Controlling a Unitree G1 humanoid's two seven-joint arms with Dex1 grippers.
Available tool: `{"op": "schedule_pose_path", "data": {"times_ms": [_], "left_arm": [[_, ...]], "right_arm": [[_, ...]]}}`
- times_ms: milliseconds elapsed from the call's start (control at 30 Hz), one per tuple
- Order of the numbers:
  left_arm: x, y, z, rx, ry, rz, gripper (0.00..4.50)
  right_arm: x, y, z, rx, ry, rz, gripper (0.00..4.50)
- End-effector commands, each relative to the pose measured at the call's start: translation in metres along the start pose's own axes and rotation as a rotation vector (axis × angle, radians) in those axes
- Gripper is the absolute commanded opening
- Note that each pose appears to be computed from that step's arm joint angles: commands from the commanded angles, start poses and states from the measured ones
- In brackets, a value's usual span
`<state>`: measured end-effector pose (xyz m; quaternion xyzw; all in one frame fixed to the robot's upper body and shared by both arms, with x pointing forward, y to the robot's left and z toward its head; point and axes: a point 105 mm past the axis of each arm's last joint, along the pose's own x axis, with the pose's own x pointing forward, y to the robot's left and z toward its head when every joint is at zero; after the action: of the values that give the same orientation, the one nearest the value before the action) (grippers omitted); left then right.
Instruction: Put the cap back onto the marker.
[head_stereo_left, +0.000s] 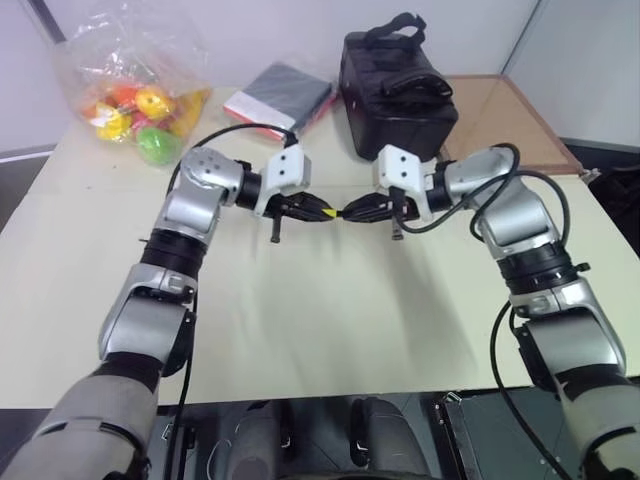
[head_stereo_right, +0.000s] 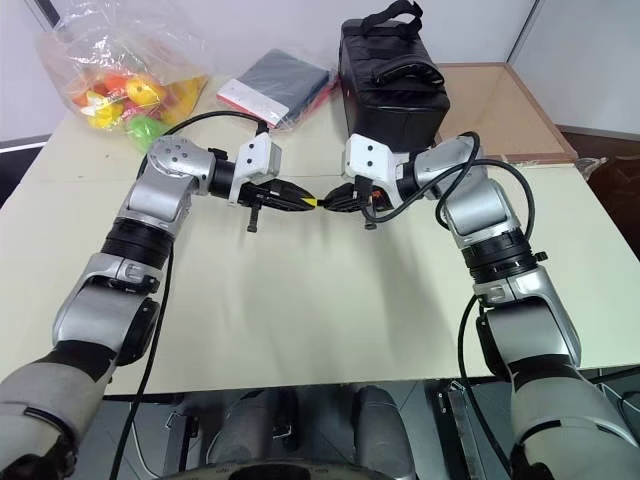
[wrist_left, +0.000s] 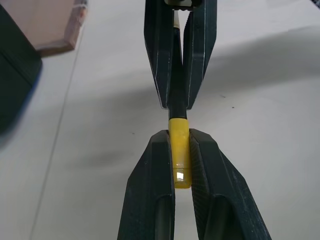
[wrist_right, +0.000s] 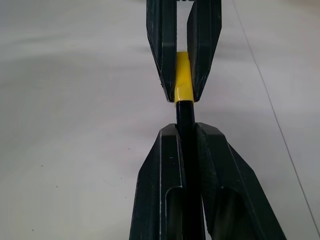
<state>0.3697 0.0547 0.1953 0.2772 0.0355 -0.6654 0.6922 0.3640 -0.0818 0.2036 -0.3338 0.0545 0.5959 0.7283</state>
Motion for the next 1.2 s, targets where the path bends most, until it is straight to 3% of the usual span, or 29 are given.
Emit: {"op": "schedule_pose_path", "data": {"times_ms": [33,467,967,1000,1033,1167,1200], "left_arm": [[0.039,-0.029,0.042,0.113,-0.077,-0.238,0.02],[0.044,-0.021,0.033,0.324,0.030,-0.119,0.02],[0.026,-0.002,0.015,0.290,0.010,0.033,0.02],[0.026,0.004,0.013,0.312,0.027,0.077,0.96],[0.025,0.006,0.011,0.326,0.039,0.089,1.28],[0.024,0.013,0.008,0.345,0.051,0.126,3.40],[0.023,0.017,0.009,0.352,0.048,0.153,3.40]], "right_arm": [[0.011,-0.004,0.052,-0.165,-0.132,-0.046,0.00],[0.016,-0.002,0.057,-0.100,-0.144,-0.038,0.00],[0.009,-0.006,0.041,-0.095,-0.090,-0.066,0.00],[0.009,-0.006,0.039,-0.097,-0.083,-0.068,0.00],[0.009,-0.006,0.038,-0.099,-0.076,-0.070,0.00],[0.009,-0.005,0.028,-0.093,-0.043,-0.067,0.00],[0.008,-0.004,0.024,-0.090,-0.030,-0.062,0.00]]}}
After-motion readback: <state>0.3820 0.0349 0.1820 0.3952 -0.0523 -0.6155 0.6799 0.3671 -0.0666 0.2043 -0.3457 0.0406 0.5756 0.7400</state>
